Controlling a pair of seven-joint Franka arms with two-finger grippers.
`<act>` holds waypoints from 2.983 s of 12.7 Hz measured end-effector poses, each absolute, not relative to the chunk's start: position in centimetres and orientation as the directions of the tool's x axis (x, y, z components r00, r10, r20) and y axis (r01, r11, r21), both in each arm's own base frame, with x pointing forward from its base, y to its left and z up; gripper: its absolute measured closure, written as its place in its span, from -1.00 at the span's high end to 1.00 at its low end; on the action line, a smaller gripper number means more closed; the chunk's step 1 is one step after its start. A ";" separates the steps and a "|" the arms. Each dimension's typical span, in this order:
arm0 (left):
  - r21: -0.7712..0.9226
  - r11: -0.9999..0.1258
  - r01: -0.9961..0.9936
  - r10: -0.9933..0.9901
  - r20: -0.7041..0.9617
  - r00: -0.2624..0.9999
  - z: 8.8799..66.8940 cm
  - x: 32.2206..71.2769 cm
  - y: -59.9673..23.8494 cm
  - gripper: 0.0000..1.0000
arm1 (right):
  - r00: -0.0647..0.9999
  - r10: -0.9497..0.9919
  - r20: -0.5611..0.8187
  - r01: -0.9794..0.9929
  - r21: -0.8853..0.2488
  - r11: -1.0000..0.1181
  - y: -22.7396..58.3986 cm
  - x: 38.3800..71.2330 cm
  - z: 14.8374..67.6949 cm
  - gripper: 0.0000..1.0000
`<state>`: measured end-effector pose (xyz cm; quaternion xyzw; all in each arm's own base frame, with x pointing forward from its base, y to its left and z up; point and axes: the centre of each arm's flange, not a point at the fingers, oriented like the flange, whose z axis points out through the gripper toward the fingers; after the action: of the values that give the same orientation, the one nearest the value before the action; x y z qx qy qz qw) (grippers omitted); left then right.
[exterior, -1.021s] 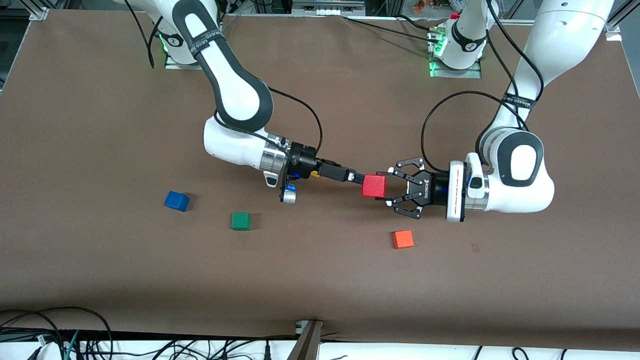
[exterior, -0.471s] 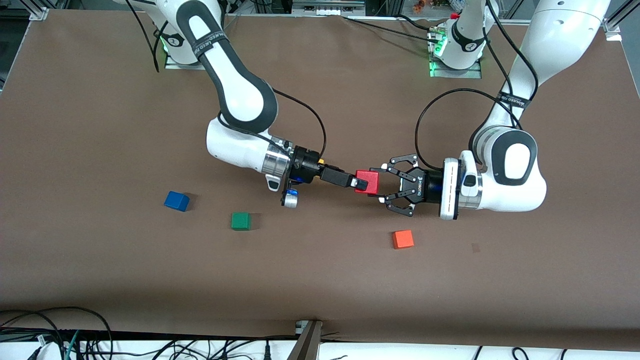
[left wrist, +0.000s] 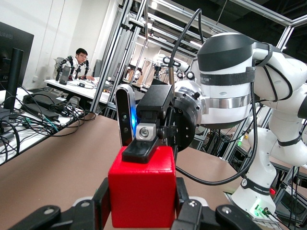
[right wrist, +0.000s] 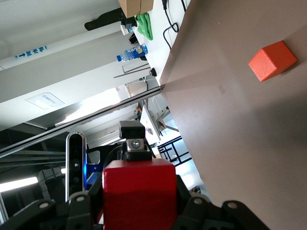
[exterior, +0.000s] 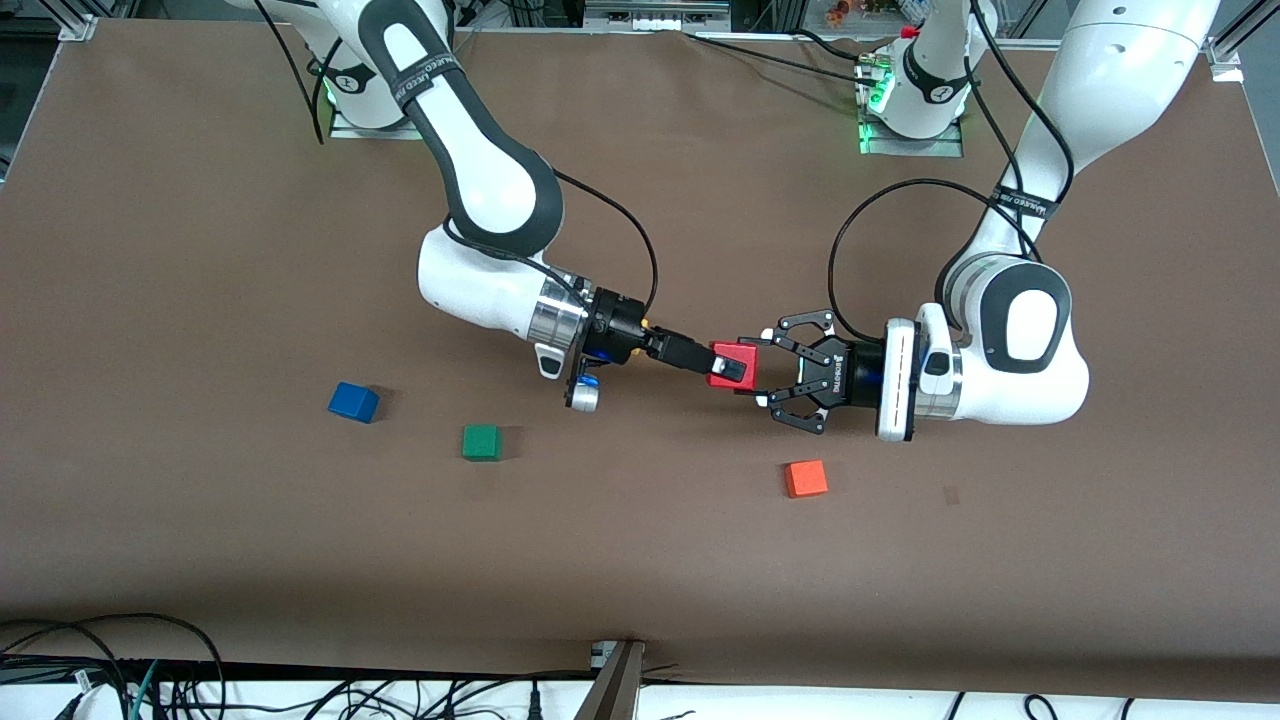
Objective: Pass red block to right arm, stack on blue
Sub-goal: 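Open the left gripper and pull it back from the red cube, then carry the red cube with the right gripper over the blue cube, then lower the red cube onto the blue cube and open the right gripper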
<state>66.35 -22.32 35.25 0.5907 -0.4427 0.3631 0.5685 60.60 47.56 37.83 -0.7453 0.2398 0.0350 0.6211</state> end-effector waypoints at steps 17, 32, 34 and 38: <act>0.459 -0.201 -0.865 -0.491 0.717 0.495 40.1 67.5 -9.0 1.00 | 0.991 0.118 -0.067 0.106 -0.162 -0.981 15.7 68.6 34.0 0.15; 0.025 -0.924 -0.383 -0.383 -0.087 0.920 58.9 57.2 -3.1 1.00 | 0.984 0.094 0.149 0.082 0.089 -0.993 7.1 60.9 27.7 0.15; -0.011 -0.950 -0.313 -0.311 -0.091 0.946 59.7 56.6 -3.3 1.00 | 0.979 0.093 0.181 0.075 0.106 -0.992 6.7 60.4 26.9 0.15; -0.048 -0.961 -0.272 -0.267 -0.097 0.959 59.8 56.7 -1.8 1.00 | 0.977 0.097 0.191 0.075 0.123 -0.990 6.6 59.9 25.7 0.15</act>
<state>56.66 -1.82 59.83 0.9892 -0.1363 -0.0450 -0.0302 59.93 6.64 25.67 -0.9925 -0.0433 -0.0989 -0.0577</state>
